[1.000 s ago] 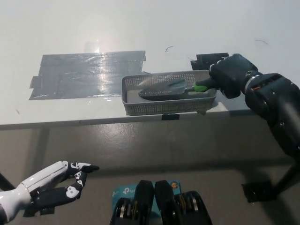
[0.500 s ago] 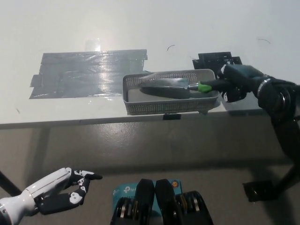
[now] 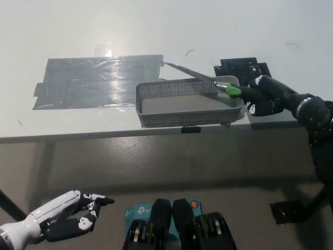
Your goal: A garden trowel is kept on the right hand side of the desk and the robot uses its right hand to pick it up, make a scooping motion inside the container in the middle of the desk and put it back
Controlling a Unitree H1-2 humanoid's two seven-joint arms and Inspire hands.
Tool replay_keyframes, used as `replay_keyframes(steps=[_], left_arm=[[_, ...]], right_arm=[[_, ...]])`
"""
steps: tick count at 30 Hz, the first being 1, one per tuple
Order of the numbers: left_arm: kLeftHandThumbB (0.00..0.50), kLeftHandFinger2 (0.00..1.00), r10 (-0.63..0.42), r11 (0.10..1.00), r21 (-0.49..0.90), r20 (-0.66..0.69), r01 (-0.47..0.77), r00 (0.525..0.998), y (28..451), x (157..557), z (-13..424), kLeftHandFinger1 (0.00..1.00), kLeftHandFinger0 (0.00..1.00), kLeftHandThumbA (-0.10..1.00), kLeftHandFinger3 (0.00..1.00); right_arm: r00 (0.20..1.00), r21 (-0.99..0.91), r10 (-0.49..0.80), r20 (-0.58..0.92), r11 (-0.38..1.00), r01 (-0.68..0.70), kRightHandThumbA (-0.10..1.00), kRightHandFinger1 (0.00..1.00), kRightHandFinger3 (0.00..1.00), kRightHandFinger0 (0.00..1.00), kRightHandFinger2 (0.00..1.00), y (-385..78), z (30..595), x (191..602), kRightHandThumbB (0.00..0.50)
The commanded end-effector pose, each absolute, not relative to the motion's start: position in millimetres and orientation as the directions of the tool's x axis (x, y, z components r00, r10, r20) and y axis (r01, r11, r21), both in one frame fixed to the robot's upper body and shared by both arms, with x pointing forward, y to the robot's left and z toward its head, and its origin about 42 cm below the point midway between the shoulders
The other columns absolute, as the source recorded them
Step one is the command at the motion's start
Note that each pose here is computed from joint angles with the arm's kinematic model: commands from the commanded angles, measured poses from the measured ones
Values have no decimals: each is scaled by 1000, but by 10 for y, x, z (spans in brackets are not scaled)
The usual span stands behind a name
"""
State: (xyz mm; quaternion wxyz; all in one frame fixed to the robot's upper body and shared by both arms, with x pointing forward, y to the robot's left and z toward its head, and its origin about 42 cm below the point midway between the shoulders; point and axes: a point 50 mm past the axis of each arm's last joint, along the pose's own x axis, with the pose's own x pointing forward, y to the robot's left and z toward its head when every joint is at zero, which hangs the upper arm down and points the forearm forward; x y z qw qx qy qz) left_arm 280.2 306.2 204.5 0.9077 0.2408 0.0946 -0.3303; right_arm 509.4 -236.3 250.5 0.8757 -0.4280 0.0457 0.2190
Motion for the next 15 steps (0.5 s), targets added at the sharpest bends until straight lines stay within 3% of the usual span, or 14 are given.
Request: replay_keyframes(steps=[1,6,15], left_arm=[[442,866,-549,650,413,-326,638,770,3165,2777,2150,927,1000,1000,1000],[453,863,-538,655,413,-332,633,774,3187,2737,2131,921,1000,1000,1000],[444,864,-529,662,413,-333,626,780,3227,2683,2109,918,1000,1000,1000]], right_arm=[[807,-664,586,79,634,-395,-100,11,0,0,194,-2009,3736,5088,163],[833,-707,543,104,629,-322,-100,14,7,0,184,-2345,4019,5210,212],[921,-699,380,84,681,-217,-100,2,0,0,161,-3068,4263,5427,180]])
